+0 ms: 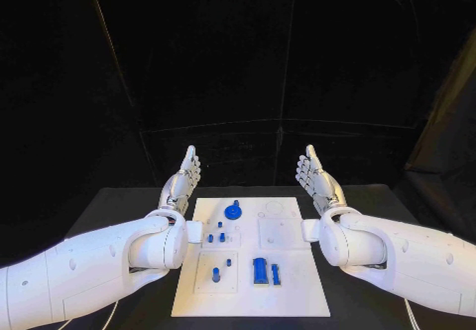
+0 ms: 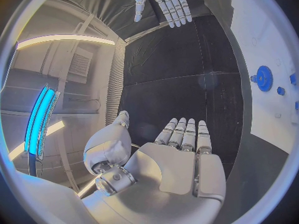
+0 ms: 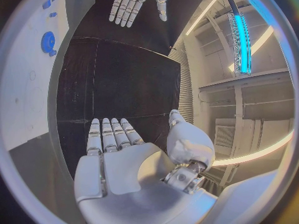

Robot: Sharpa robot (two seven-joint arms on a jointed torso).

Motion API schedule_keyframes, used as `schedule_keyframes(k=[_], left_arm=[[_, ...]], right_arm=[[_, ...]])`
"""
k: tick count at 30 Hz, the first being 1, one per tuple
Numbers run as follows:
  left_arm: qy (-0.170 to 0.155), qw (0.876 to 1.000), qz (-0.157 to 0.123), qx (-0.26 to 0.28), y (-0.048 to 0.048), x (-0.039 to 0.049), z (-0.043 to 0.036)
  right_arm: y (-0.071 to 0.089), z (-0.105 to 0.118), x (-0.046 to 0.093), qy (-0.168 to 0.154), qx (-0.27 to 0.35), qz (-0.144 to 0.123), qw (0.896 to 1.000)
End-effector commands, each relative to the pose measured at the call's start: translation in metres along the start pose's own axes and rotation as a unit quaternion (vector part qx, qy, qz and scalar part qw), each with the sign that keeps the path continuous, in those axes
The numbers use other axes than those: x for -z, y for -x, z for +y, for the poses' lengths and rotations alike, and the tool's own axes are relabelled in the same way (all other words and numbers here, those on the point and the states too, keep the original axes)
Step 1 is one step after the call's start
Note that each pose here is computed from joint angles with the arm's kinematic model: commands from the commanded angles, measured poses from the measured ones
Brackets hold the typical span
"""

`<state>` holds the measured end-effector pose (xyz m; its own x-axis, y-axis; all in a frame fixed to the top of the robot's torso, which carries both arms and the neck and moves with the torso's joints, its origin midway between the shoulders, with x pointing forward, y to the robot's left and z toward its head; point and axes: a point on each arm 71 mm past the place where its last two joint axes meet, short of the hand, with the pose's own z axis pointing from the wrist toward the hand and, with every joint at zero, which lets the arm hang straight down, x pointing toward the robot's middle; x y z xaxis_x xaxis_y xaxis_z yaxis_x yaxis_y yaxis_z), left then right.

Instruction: Assemble the parts on the task board

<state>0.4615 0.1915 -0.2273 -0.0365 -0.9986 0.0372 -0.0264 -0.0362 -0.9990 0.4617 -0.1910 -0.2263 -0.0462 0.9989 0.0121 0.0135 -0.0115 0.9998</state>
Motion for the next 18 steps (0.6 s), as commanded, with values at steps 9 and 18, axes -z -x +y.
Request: schedule_keyframes(k=[9,18], left_arm=[[-0.012,1.0,-0.01,-0.013,0.0009,-0.0002,-0.0031],[-0.012,1.0,-0.01,-0.013,0.0009,-0.0002,-0.0031]], right_arm=[[0.0014,0.0022,0.0,0.006,0.001,-0.014,1.0],[0.0014,0.0022,0.0,0.006,0.001,-0.014,1.0]])
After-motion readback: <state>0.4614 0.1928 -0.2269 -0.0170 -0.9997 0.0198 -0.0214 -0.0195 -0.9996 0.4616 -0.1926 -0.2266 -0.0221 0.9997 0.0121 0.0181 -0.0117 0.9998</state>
